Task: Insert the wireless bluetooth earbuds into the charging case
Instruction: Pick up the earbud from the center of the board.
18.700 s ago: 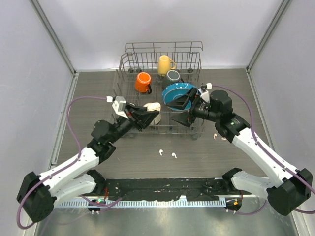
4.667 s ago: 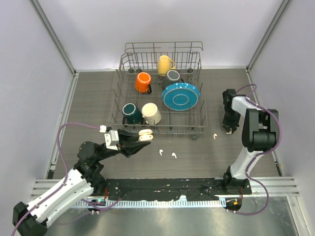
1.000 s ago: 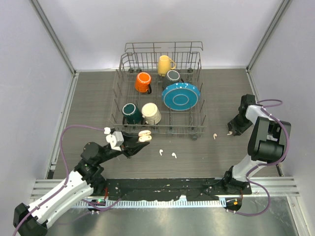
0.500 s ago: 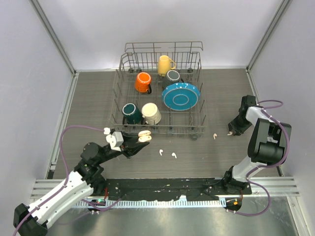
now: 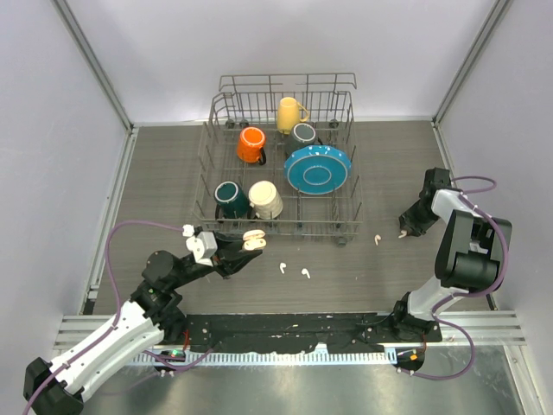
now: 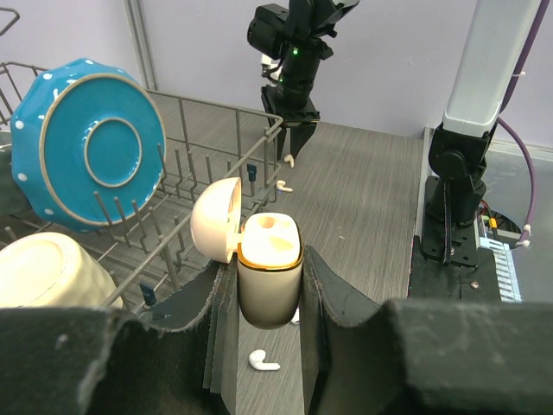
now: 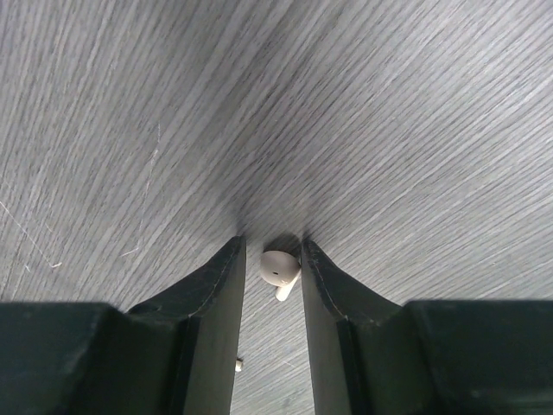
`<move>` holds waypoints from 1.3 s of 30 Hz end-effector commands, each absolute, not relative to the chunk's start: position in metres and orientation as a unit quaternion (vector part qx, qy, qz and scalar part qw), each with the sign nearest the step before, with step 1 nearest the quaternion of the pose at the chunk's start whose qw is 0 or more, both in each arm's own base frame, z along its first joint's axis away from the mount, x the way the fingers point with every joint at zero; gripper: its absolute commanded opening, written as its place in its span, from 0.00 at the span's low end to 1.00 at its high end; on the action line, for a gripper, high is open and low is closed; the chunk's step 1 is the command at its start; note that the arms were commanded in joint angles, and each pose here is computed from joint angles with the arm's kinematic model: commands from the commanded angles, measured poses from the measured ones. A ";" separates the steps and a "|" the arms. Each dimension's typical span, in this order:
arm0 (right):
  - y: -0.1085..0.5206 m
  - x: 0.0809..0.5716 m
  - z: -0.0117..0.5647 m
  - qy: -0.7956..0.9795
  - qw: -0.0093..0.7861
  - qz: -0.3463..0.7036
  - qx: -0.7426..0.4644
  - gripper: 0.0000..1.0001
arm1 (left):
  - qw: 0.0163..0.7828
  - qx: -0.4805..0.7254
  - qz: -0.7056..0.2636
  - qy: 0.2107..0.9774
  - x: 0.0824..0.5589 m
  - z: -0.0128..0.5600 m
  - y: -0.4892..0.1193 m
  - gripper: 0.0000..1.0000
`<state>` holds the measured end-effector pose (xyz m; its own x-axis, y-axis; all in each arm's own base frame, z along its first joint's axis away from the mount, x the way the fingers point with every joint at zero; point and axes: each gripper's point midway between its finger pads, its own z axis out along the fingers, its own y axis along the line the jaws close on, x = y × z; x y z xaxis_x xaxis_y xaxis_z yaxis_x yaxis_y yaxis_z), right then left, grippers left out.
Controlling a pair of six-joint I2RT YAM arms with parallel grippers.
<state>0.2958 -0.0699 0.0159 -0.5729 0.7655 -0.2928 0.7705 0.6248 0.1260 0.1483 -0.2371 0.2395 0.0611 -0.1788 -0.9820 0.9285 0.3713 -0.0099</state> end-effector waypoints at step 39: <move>-0.065 0.257 -0.004 0.916 0.113 -0.050 0.382 0.39 | 0.639 0.356 -0.438 0.522 0.148 0.242 -0.239 0.00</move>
